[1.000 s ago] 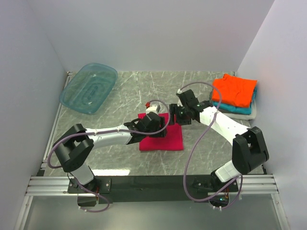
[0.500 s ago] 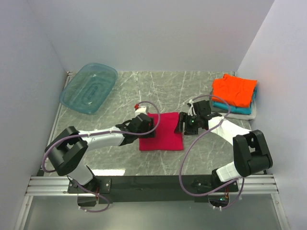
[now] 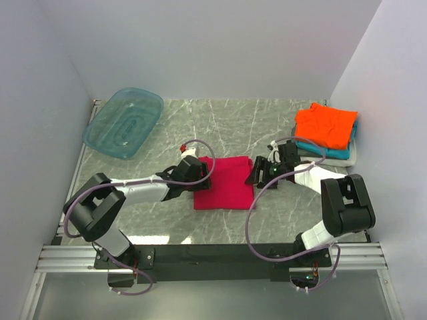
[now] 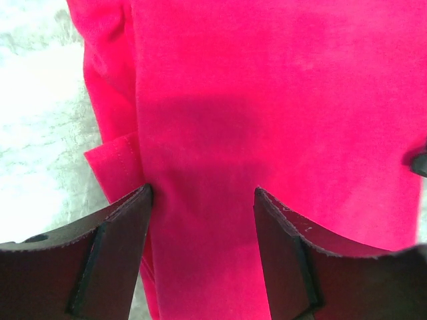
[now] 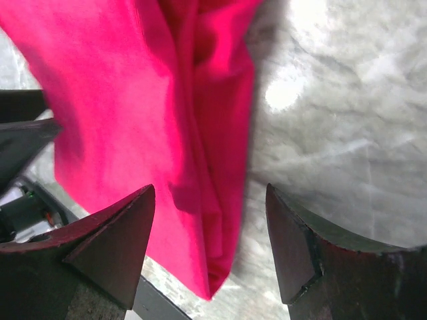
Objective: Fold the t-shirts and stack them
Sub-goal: Neatly place the folded tshirt to the corner
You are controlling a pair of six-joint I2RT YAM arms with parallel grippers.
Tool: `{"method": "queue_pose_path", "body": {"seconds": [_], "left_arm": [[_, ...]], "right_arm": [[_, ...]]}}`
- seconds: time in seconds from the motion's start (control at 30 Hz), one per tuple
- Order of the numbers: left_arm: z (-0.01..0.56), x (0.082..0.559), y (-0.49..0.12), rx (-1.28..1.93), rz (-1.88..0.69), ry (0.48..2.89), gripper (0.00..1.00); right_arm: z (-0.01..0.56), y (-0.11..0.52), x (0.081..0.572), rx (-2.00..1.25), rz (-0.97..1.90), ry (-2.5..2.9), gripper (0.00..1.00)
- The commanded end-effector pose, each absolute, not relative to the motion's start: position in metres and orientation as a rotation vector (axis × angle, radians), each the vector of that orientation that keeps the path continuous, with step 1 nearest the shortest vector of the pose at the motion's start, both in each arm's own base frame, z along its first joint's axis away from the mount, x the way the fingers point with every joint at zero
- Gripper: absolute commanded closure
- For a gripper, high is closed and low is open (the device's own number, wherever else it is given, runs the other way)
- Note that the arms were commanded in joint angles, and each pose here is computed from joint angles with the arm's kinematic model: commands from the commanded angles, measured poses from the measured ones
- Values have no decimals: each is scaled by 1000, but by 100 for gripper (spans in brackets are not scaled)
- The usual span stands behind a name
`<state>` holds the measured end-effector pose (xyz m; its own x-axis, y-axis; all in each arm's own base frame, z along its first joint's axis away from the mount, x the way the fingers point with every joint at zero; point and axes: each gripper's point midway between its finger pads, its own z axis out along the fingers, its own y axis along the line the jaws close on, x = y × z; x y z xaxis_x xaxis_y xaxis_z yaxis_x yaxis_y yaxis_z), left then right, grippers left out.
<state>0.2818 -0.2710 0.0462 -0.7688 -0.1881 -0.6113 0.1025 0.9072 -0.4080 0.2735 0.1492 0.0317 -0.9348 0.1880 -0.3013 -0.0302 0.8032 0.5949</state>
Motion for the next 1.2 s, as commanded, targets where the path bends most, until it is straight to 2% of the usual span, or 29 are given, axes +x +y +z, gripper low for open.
{"method": "queue_pose_path", "body": {"seconds": [0.0, 0.2, 0.47, 0.73, 0.9, 0.93, 0.97, 1.03, 1.13, 1.17], "left_arm": [[36, 279, -274, -64, -591, 2397, 32], [21, 271, -273, -73, -606, 2430, 33], [17, 267, -278, -82, -651, 2445, 34], [21, 267, -279, -69, -657, 2439, 34], [22, 266, -280, -77, -677, 2432, 34], [23, 266, -281, -74, -680, 2431, 34], [24, 267, -282, -73, -687, 2429, 34], [26, 266, -284, -73, -703, 2420, 34], [28, 265, -284, -73, -718, 2411, 34], [28, 266, -284, -74, -716, 2410, 34]], "right_arm": [[26, 154, 274, 91, 939, 2632, 26], [18, 162, 272, 102, 1007, 2654, 26], [16, 203, 265, 5, 1046, 2664, 26], [15, 232, 278, -18, 953, 2672, 26], [15, 238, 282, -27, 914, 2669, 32], [15, 240, 281, -34, 909, 2671, 35], [13, 241, 282, -29, 897, 2670, 44], [10, 242, 283, -15, 900, 2681, 53], [7, 246, 283, -24, 913, 2691, 73], [7, 248, 283, -31, 919, 2689, 88]]}}
